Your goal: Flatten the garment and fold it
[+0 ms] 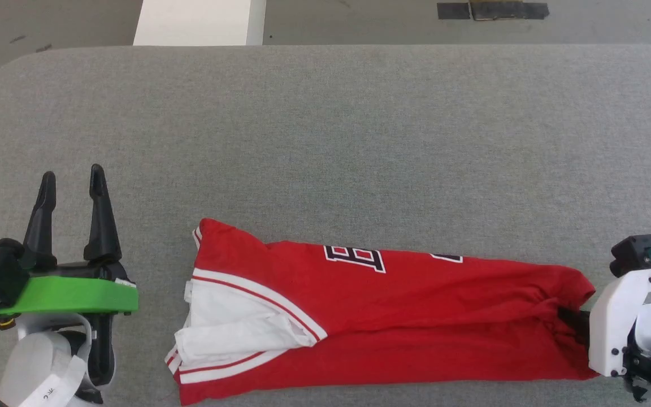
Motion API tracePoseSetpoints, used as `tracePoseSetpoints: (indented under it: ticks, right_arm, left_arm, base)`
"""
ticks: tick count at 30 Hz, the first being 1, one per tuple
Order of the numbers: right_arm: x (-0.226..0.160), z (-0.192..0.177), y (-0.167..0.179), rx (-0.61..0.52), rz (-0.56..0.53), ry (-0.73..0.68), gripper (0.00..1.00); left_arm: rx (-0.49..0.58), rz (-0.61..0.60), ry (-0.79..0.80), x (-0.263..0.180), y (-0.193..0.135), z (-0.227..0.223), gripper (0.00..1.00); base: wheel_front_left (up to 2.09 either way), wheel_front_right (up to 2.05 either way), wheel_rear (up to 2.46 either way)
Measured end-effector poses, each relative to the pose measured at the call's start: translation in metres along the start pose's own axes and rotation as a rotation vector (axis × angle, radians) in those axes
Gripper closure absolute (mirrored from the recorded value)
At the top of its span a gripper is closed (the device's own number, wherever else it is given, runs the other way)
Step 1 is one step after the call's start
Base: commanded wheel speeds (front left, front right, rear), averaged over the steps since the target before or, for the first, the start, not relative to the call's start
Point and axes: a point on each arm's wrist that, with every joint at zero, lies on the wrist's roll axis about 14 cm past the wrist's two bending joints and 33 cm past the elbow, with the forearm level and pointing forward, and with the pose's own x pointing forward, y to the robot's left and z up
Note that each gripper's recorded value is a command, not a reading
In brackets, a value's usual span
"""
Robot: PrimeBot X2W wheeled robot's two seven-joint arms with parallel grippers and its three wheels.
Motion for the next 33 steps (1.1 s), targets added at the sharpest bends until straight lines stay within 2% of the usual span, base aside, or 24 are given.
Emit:
tracePoseSetpoints:
  ticks: [6, 13, 17, 23, 26, 33]
  right_arm:
    - [-0.009, 0.007, -0.034, 0.058, -0.092, -0.028, 1.00]
    - [-0.034, 0.008, -0.099, 0.124, -0.300, -0.024, 1.00]
    - [-0.044, 0.008, -0.112, 0.122, -0.361, -0.019, 1.00]
    - [-0.063, 0.025, -0.092, 0.004, -0.351, -0.037, 1.00]
    - [-0.076, 0.030, -0.067, -0.072, -0.302, -0.030, 1.00]
    - [-0.091, 0.037, 0.010, -0.206, -0.114, -0.082, 1.00]
  left_arm:
    - [-0.001, 0.004, 0.002, 0.000, 0.001, -0.002, 0.00]
    - [0.008, 0.005, 0.008, -0.001, 0.004, -0.005, 0.00]
    - [0.004, 0.005, 0.004, -0.003, 0.004, -0.003, 0.00]
    - [-0.005, 0.018, 0.001, -0.012, 0.006, 0.000, 0.00]
    - [-0.008, 0.021, 0.001, -0.017, 0.006, 0.001, 0.00]
    - [-0.016, 0.016, -0.001, -0.028, 0.003, 0.005, 0.00]
  base:
    - [0.00, 0.00, 0.00]
    - [0.00, 0.00, 0.00]
    - [0.00, 0.00, 0.00]
    - [0.00, 0.00, 0.00]
    - [0.00, 0.00, 0.00]
    - [0.00, 0.00, 0.00]
